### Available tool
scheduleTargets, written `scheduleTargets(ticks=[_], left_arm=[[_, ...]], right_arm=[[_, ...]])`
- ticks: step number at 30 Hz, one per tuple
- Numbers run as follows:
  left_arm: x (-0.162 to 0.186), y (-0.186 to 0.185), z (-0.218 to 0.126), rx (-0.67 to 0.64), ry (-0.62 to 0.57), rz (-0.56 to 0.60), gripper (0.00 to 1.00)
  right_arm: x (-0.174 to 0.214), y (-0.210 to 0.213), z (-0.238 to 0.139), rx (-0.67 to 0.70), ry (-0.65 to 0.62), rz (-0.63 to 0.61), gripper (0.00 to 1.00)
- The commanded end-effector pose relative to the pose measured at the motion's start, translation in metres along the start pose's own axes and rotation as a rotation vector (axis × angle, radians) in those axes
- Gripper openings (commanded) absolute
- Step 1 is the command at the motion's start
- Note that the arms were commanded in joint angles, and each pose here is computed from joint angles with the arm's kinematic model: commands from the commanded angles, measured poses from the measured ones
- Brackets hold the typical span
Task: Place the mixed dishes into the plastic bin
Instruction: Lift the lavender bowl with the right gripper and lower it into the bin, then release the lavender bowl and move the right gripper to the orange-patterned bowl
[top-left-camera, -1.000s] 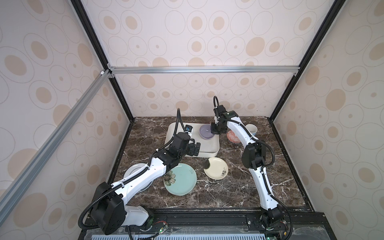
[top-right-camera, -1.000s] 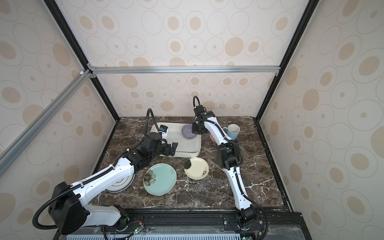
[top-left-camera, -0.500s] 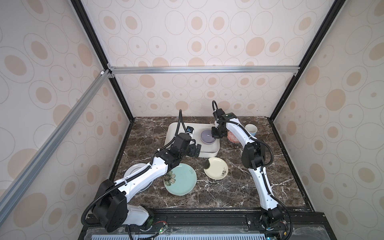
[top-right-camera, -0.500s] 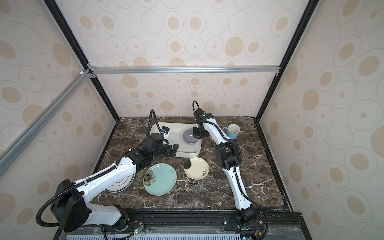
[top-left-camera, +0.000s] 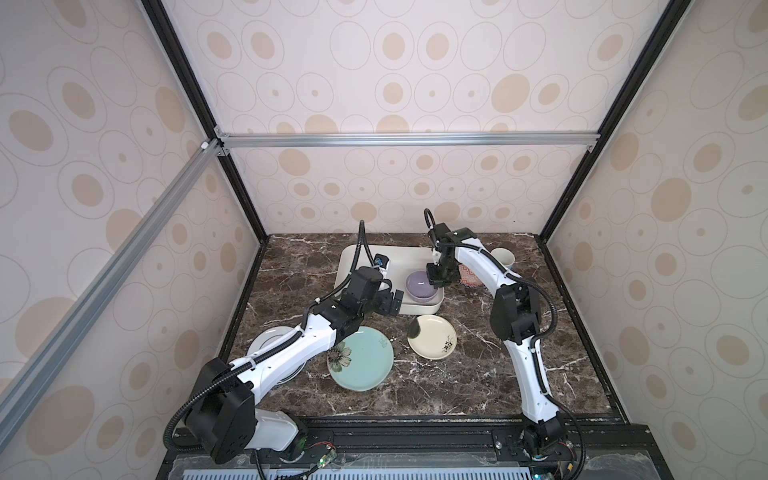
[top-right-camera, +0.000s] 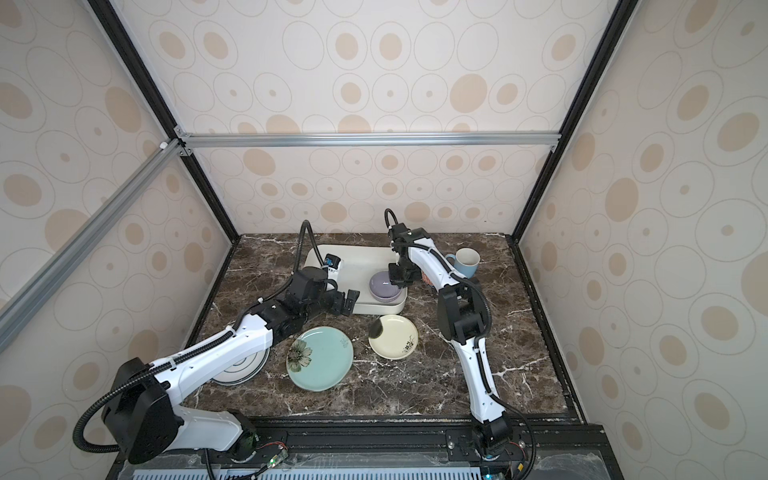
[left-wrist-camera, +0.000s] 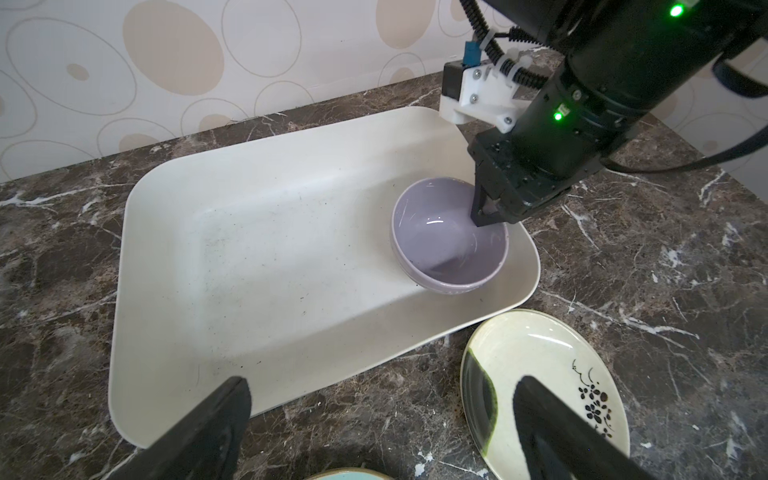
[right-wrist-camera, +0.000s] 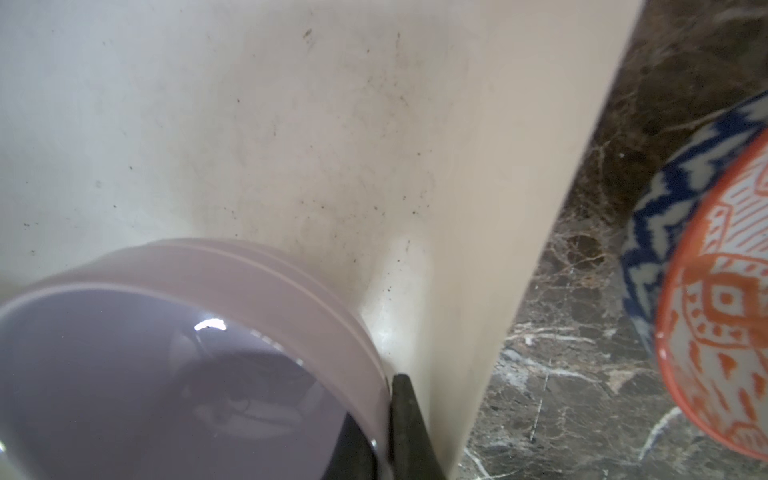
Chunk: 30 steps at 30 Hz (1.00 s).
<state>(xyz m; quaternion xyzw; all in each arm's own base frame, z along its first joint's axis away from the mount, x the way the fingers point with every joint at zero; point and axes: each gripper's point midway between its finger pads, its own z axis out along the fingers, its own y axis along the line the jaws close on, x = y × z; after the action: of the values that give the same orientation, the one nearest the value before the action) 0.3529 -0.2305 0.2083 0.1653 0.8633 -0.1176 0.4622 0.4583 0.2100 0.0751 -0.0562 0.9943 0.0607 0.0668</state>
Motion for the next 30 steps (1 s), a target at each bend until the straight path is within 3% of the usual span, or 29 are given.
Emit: scheduleTargets(ticks=[1, 5, 11, 21, 25, 30], left_arm=[[-0.001, 0.0, 0.002, 0.008, -0.006, -0.017, 0.99], [0.004, -0.001, 0.004, 0.01, 0.009, -0.02, 0.99], [0.003, 0.001, 0.002, 0.006, 0.006, -0.021, 0.99], [-0.005, -0.001, -0.004, 0.017, -0.016, -0.022, 0.99], [-0.014, -0.007, -0.009, 0.052, -0.032, -0.022, 0.99], [-0.027, -0.025, -0.008, 0.134, -0.036, -0.037, 0.99]], right_arm=[[0.005, 0.005, -0.022, -0.002, -0.013, -0.042, 0.06], [0.007, 0.006, -0.016, 0.012, -0.001, -0.05, 0.12], [0.004, 0.005, -0.03, 0.047, -0.045, -0.069, 0.33], [-0.01, -0.002, -0.107, 0.061, -0.23, -0.046, 0.39], [-0.004, -0.028, -0.125, 0.08, -0.261, 0.03, 0.44], [0.021, -0.075, -0.119, 0.059, -0.285, 0.22, 0.52]])
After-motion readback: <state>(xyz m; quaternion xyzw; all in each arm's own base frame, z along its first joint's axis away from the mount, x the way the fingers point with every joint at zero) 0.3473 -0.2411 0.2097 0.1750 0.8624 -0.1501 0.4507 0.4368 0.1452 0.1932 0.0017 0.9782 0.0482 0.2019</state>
